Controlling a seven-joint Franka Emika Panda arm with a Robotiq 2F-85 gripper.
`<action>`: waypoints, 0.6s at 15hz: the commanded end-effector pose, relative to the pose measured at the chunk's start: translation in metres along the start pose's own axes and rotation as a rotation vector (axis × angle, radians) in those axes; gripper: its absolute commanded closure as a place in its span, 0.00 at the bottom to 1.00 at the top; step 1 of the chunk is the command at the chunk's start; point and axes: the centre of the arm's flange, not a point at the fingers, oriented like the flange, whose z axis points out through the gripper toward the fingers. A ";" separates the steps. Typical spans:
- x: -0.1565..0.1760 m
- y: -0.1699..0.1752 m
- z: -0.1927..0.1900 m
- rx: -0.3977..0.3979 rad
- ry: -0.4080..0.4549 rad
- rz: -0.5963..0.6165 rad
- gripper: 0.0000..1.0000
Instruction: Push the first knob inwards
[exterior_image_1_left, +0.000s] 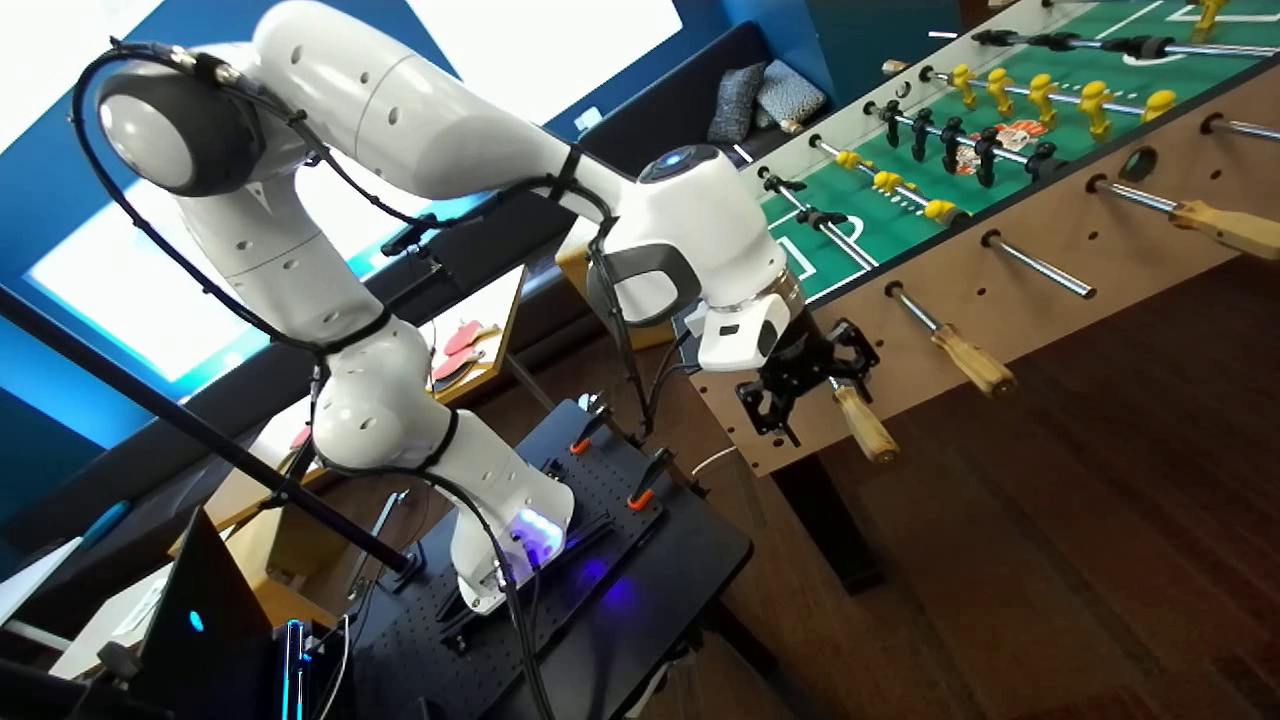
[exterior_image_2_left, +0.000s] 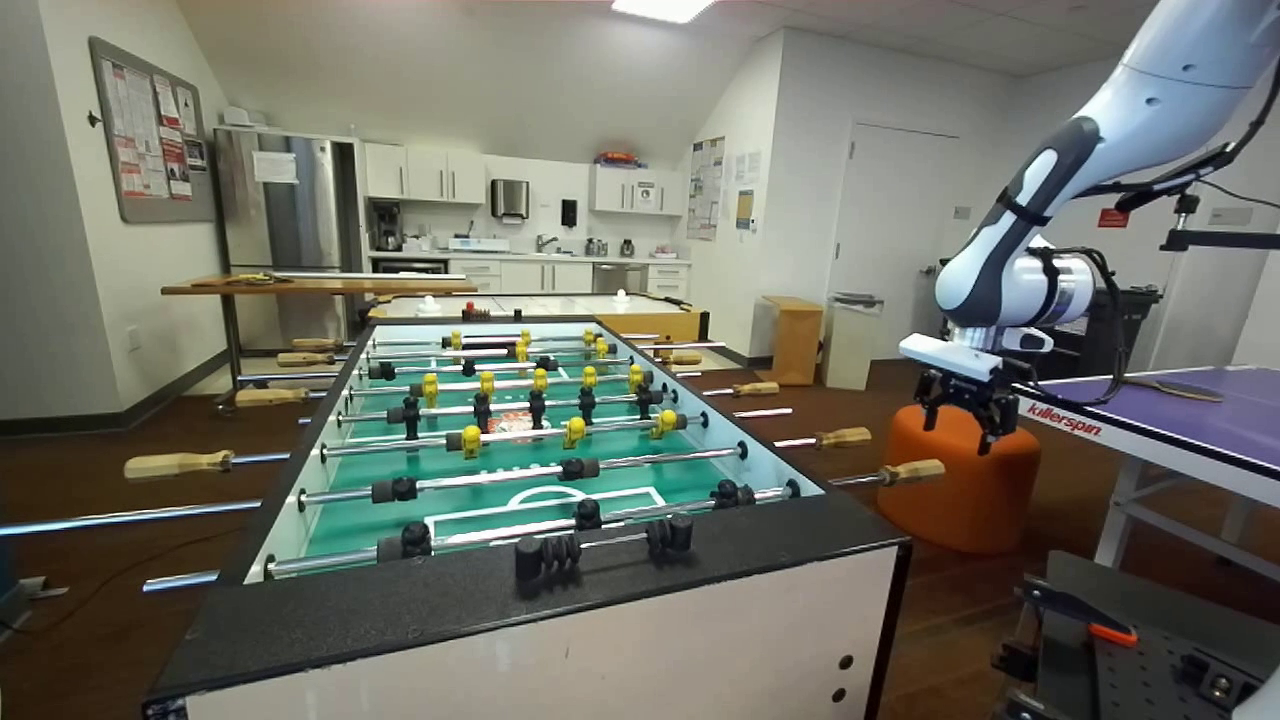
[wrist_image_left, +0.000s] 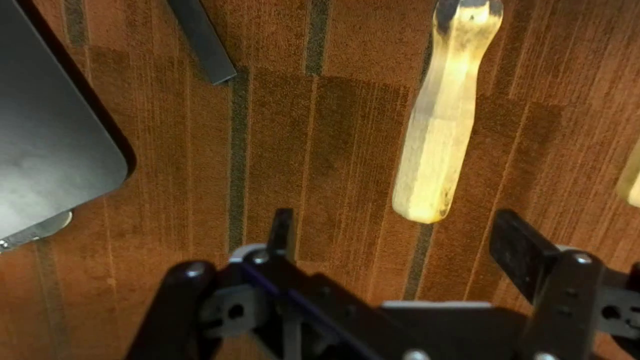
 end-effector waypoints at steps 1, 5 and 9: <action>-0.006 -0.019 0.018 -0.022 0.002 0.066 0.00; -0.012 -0.031 0.034 -0.010 -0.021 0.089 0.00; -0.014 -0.039 0.047 -0.019 -0.026 0.104 0.00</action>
